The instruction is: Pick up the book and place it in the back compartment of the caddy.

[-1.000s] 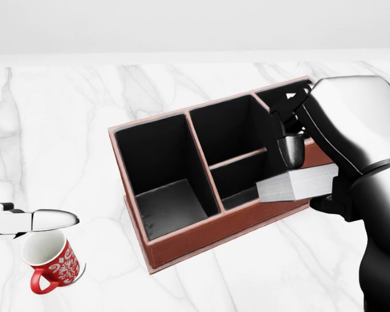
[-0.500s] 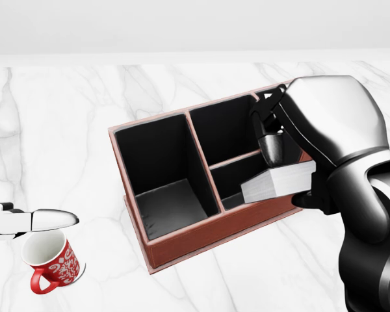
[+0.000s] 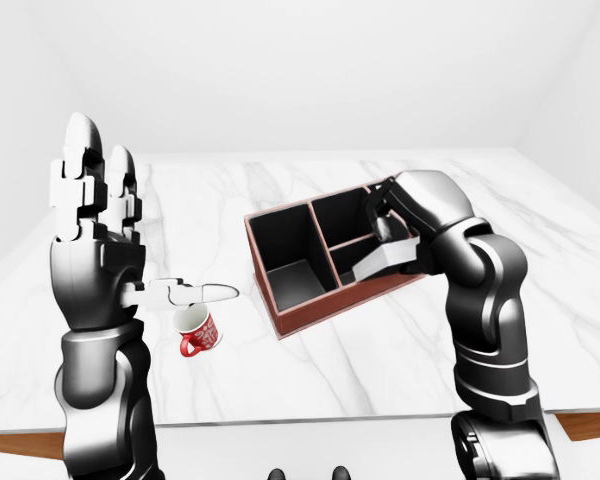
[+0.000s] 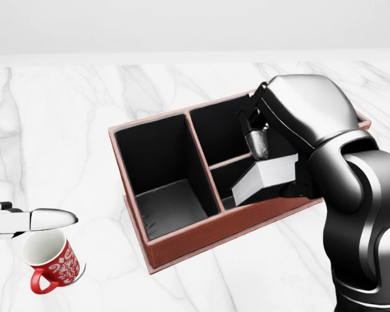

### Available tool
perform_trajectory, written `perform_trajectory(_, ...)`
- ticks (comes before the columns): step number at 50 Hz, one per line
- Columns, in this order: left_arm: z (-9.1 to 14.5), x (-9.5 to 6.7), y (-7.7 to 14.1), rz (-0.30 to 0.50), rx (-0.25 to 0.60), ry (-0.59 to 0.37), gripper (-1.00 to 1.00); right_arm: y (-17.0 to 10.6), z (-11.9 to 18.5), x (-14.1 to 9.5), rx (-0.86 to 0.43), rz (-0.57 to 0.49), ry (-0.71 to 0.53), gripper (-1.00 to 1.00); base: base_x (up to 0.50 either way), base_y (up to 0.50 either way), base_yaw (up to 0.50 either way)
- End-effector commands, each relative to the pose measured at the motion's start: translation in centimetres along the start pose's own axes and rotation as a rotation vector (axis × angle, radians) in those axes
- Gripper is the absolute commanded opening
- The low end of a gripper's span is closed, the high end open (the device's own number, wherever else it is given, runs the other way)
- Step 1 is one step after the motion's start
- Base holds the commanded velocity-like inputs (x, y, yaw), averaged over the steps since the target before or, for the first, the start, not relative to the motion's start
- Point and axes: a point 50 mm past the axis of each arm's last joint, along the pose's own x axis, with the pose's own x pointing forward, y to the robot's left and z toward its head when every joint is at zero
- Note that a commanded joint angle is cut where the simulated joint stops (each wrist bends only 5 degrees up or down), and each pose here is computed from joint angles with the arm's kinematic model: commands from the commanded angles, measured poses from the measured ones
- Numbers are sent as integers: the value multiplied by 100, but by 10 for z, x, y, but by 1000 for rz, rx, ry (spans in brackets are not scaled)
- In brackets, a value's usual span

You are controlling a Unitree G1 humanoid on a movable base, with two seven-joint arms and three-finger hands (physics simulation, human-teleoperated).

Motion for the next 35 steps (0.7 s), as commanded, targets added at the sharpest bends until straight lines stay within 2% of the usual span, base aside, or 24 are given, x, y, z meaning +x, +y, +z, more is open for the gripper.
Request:
perform_trajectory(1,1,0,1,2,0,-6,100,1,-7,18,24,49,5,-100,0,0,0)
perform_trajectory(7,3,1,1,3,0,-16,100,6,-5,27,30,87,3,-100,0,0,0)
perform_trajectory(22,2,1,2,5,-2,-12,100,-8,0,50,28,97,-9,-100,0,0,0)
perform_trajectory(35,3,1,2,6,-1,-14,100,-5,-5,67,45,161,11,-100,0,0,0)
